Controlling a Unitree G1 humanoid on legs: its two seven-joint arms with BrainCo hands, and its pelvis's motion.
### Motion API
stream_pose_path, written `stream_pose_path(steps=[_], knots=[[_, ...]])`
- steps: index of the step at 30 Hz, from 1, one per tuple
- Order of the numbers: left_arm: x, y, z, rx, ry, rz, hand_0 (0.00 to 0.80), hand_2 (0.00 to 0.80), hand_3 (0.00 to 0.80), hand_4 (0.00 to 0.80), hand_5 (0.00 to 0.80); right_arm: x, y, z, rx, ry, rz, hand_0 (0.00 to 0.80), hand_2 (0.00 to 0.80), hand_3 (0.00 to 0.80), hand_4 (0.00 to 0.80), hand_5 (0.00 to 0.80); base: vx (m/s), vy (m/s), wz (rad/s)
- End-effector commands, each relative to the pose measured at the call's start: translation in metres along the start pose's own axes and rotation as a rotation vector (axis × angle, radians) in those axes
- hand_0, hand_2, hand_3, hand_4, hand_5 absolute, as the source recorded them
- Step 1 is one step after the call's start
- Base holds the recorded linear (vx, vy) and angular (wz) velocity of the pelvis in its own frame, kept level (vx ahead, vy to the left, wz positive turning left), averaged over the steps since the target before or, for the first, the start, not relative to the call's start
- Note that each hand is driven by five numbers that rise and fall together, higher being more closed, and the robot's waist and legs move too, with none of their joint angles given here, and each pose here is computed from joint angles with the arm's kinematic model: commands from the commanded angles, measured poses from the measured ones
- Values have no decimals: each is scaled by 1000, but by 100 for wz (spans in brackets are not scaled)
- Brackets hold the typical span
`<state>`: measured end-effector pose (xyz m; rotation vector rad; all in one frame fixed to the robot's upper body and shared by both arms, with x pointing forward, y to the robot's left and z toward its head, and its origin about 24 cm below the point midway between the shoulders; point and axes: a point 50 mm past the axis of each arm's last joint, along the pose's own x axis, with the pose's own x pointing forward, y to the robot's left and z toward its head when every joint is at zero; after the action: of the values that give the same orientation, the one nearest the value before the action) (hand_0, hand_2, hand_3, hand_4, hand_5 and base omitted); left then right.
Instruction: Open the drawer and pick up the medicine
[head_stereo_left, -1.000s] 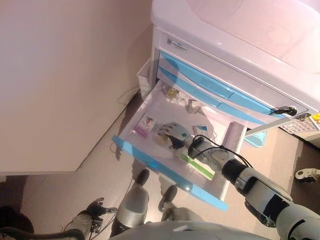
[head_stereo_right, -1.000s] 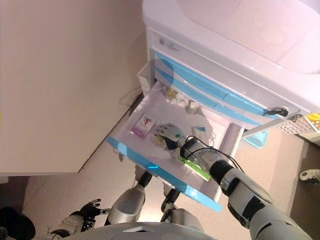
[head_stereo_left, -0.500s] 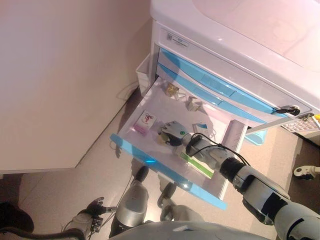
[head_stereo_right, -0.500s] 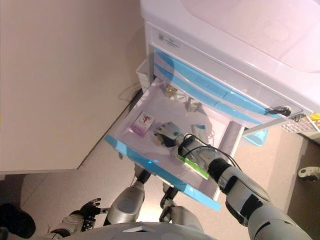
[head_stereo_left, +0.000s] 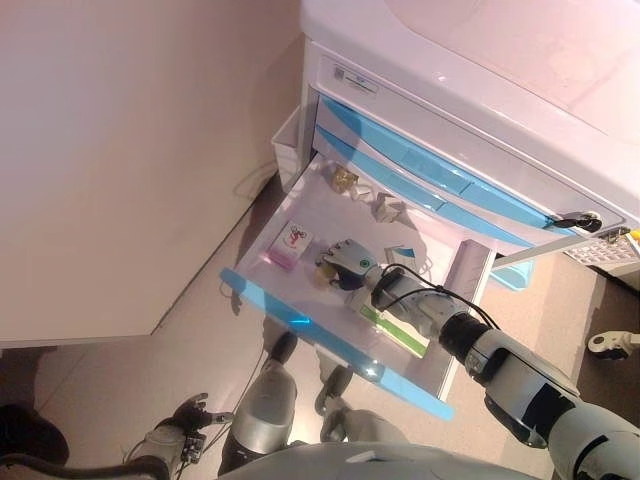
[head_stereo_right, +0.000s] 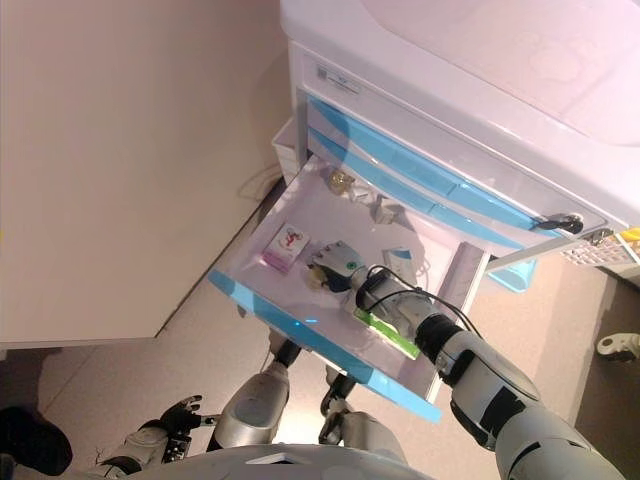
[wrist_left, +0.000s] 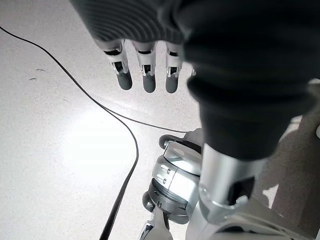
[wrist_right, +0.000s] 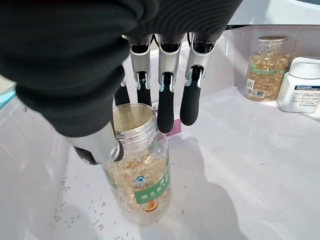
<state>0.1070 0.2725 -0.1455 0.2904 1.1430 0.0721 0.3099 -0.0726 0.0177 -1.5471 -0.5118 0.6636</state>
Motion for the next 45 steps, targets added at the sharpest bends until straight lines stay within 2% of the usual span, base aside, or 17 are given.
stream_pose_path(steps=[1,3,4,7,9,26,34,45], knots=[[-3,2,-16,25,56,15,0,0,0,0,0,9,-27,9,-8,-64,-122,511,511,511,511,511,0,0,0],[-3,2,-17,24,58,16,0,0,0,0,0,8,-29,9,-6,-68,-129,558,558,558,558,558,11,-5,-4],[-3,3,-17,24,59,19,0,0,0,0,0,7,-32,8,-5,-74,-138,627,627,627,627,627,11,-10,-6],[-3,3,-18,25,64,23,0,0,0,0,0,5,-35,9,-3,-79,-146,659,659,659,659,659,20,-11,-11],[-4,3,-19,26,68,24,0,0,0,0,0,3,-35,9,-1,-82,-152,800,800,800,800,800,19,-7,-11],[-2,-5,-16,30,74,4,0,0,0,0,0,0,-48,8,-17,-118,-163,800,800,800,800,800,-12,9,-4],[-5,0,-28,19,123,19,0,0,0,0,0,-22,-99,19,131,-240,-64,800,800,800,800,800,-2,-3,-15],[-11,-1,-48,-43,179,33,0,0,0,0,0,-88,-191,2,310,-356,40,800,800,800,800,800,21,45,-35]])
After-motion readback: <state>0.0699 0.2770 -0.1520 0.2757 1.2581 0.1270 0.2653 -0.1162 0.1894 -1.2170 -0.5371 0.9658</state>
